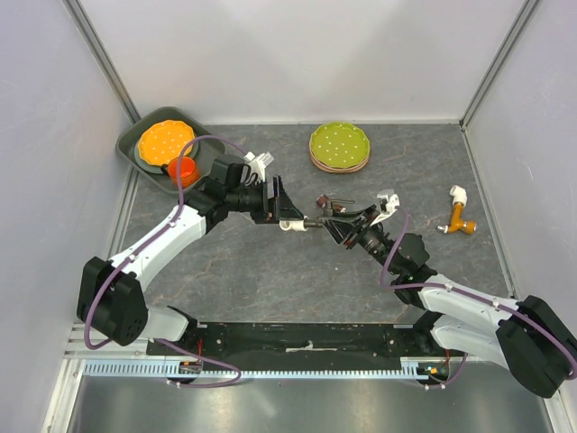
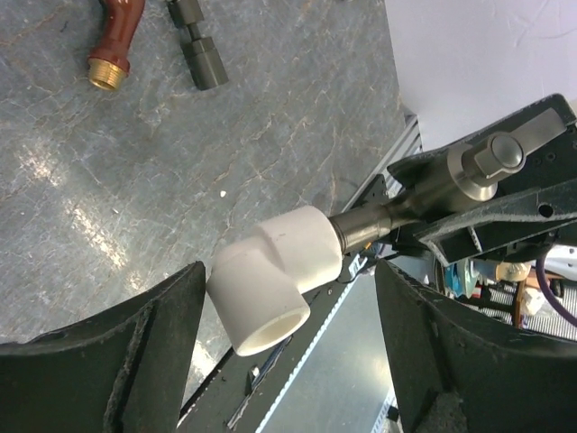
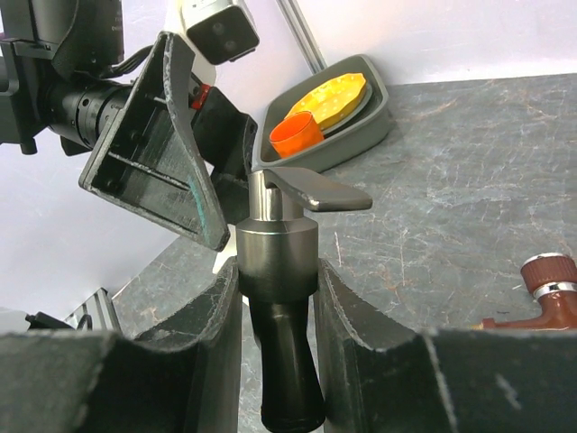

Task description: Install the water faucets

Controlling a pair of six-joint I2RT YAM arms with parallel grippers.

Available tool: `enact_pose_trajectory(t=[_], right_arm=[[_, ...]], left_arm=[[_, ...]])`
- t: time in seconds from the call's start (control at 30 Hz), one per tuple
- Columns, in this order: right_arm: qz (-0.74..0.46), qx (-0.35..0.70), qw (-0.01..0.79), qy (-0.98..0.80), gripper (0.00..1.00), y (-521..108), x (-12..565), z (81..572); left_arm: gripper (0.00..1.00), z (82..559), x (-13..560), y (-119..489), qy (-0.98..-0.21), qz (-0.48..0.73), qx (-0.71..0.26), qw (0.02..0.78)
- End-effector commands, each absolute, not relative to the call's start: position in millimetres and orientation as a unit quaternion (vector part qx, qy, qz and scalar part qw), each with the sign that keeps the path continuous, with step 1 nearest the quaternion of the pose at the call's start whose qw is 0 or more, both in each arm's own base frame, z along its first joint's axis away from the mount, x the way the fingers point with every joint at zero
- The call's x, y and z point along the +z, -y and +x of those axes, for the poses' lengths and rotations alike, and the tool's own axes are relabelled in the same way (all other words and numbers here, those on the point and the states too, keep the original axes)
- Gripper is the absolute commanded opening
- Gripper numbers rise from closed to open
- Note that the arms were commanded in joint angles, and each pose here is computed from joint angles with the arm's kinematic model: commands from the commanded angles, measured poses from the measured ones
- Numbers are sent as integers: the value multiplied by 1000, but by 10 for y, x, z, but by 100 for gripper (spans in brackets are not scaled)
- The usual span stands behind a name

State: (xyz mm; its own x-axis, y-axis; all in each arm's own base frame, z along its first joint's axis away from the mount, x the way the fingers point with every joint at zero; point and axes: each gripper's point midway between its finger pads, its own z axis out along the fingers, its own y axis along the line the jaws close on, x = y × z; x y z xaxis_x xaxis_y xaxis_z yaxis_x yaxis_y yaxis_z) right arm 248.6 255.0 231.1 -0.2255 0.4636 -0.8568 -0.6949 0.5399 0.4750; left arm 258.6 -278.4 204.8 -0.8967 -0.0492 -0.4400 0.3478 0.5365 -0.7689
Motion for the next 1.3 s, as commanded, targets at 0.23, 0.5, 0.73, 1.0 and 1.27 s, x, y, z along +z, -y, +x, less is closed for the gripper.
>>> enact_pose_trajectory(t=[0.23,0.5,0.73,1.0,1.27], right_arm=[[-97,502,656,-556,0,-2503,2878,2469],[-107,515,646,-553,0,-2574,2863,2450],[-88,505,643,-569,0,-2551,2799,2535],[39,508,608,-608,0,-2413,2605,2744],[172,567,516,-618,0,-2451,2375,2782]], left_arm=[[61,2512,2256,2830,-832,138,-493,215],[41,2491,2257,2839,-830,143,-497,210],[2,2470,2294,2848,-825,150,-502,212],[2,2592,2423,2757,-827,145,-442,318],[2,2600,2627,2657,-801,157,-324,478]])
